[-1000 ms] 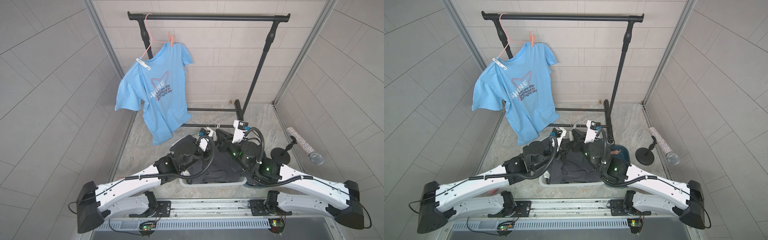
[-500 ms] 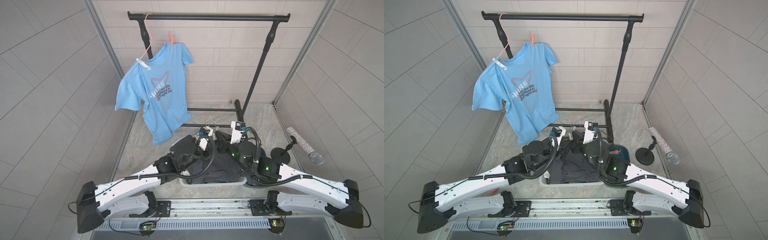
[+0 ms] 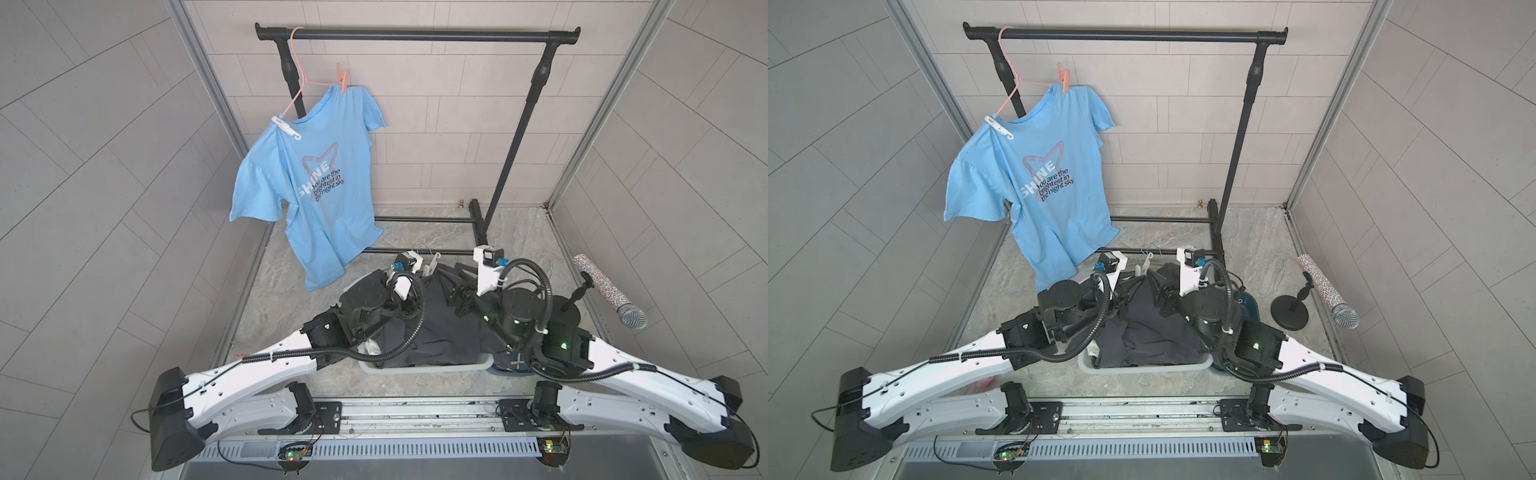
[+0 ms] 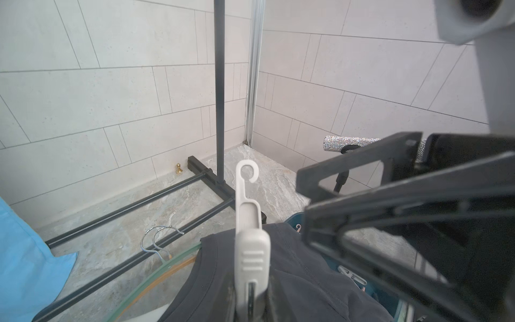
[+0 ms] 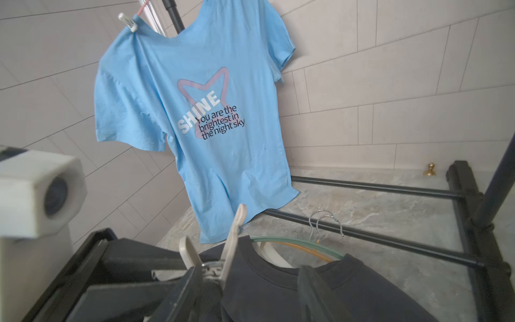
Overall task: Use clothespins to secure the t-shirt on both sides of the hanger
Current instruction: Pick up the clothespin from the storage box, then open the clothespin.
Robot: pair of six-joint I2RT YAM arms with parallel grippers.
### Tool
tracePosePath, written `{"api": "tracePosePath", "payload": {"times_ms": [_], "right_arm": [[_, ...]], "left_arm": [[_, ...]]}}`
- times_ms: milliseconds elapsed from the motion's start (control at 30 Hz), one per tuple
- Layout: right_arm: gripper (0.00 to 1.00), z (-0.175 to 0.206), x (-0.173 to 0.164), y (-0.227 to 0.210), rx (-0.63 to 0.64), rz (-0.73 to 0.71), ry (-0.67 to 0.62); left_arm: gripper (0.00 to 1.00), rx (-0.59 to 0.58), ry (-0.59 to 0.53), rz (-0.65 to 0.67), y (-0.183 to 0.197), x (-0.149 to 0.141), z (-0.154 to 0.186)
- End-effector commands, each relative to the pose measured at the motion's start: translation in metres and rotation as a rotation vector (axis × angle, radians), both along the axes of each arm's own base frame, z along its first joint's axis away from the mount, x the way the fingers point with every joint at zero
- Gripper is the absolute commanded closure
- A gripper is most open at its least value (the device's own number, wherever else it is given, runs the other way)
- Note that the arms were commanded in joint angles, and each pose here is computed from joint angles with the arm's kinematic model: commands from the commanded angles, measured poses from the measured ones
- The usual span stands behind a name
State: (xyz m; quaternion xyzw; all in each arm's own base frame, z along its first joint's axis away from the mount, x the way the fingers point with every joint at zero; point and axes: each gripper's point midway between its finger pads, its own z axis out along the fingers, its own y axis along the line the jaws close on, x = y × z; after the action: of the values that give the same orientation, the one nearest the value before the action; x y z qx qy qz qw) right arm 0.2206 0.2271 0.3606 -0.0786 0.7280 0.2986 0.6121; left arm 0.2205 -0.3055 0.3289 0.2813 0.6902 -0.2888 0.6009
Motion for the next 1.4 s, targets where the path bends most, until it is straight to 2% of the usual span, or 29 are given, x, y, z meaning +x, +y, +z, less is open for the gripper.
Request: {"api": "tracePosePath", "payload": {"times_ms": [0,133,467,567,733,867,1100,1233,1367], "right_arm": [[0.32,0.003,-0.024,-0.003,-0.104,0.144,-0.102],[0.27,0.009,-0.039,0.005,-0.096,0.246,-0.113],[0.27,0.011,-0.026,0.029,-0.071,0.247,-0.028],[0.3,0.007,-0.019,0.031,-0.077,0.217,0.006],[0.44,0.004,-0.013,0.034,-0.055,0.186,0.047],[0.47,-0.004,-0.008,0.031,-0.064,0.147,0.091],[0.39,-0.013,-0.003,0.017,-0.01,0.061,0.152],[0.35,-0.013,-0.009,0.035,0.058,0.142,0.21],[0.37,-0.001,-0.01,0.045,0.156,0.182,0.225]], "left_arm": [[1.0,0.019,-0.072,-0.075,0.002,-0.014,0.013],[1.0,0.046,-0.097,-0.163,-0.003,-0.027,0.014],[1.0,0.089,-0.128,-0.207,-0.008,-0.032,0.016],[1.0,0.096,-0.13,-0.212,-0.011,-0.032,0.016],[1.0,0.12,-0.143,-0.207,-0.012,-0.031,0.015],[1.0,0.133,-0.158,-0.199,-0.011,-0.03,0.015],[1.0,0.129,-0.175,-0.147,-0.006,-0.023,0.016],[1.0,0.116,-0.177,-0.165,-0.009,-0.025,0.016],[1.0,0.111,-0.177,-0.171,-0.01,-0.026,0.016]]}}
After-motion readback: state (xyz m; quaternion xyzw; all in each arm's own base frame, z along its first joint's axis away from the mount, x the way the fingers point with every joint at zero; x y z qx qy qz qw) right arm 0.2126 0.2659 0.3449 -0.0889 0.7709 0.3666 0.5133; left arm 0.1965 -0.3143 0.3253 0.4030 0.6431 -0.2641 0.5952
